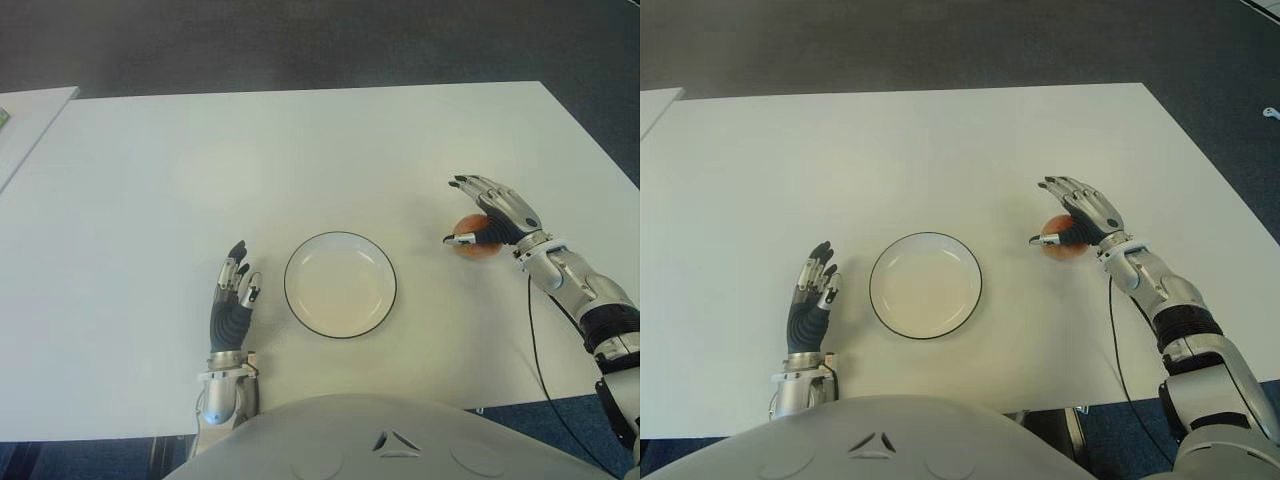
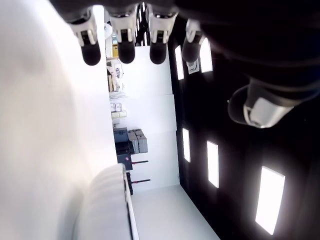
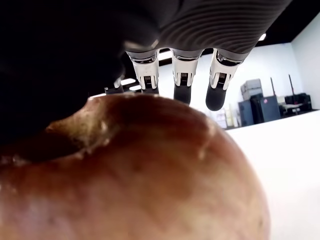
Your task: Put the apples into the plate.
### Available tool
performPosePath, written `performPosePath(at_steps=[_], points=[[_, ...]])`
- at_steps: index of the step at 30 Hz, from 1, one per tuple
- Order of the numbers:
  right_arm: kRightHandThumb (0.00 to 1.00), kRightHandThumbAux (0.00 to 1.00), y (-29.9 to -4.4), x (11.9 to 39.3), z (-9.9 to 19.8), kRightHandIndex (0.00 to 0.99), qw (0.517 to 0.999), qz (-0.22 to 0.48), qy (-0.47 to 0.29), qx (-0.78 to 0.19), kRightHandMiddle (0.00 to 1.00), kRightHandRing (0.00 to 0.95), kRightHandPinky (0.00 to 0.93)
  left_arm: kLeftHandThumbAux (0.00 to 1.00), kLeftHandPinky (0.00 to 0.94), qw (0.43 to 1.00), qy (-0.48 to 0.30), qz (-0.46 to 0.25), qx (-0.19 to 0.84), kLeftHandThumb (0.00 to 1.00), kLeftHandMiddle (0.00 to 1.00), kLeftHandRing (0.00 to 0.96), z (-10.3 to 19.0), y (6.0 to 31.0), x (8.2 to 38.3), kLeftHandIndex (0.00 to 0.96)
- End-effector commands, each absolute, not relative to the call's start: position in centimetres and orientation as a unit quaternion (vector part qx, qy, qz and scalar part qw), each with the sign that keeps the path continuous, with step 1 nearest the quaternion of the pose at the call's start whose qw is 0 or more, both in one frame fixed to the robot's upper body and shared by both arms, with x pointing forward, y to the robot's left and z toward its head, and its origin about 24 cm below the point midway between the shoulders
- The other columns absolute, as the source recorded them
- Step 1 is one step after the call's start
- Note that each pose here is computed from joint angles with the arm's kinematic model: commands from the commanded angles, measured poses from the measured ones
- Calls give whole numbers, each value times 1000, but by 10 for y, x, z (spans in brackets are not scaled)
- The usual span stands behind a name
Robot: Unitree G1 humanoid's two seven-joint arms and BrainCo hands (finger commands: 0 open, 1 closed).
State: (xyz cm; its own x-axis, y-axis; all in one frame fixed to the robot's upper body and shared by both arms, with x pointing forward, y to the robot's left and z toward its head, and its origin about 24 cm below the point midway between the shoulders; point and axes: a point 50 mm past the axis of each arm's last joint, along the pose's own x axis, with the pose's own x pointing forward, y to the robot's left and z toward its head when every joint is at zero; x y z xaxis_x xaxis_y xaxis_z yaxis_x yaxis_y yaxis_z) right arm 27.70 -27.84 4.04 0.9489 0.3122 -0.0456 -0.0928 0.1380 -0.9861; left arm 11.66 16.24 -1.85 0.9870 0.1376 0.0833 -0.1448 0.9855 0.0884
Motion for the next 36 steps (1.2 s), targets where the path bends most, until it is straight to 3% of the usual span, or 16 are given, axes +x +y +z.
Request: performPosePath(at_steps=[1, 36], points=[[258, 423, -279, 263, 19, 24, 752, 155, -45, -639, 81, 59, 0, 434, 0, 996, -25, 66, 55, 0, 0, 0, -23, 165, 113, 0], [282, 442, -284, 246, -15, 30, 768, 155, 7, -622, 72, 44, 0, 426, 0, 996, -23, 68, 60, 0, 0, 0, -20, 166, 111, 0]])
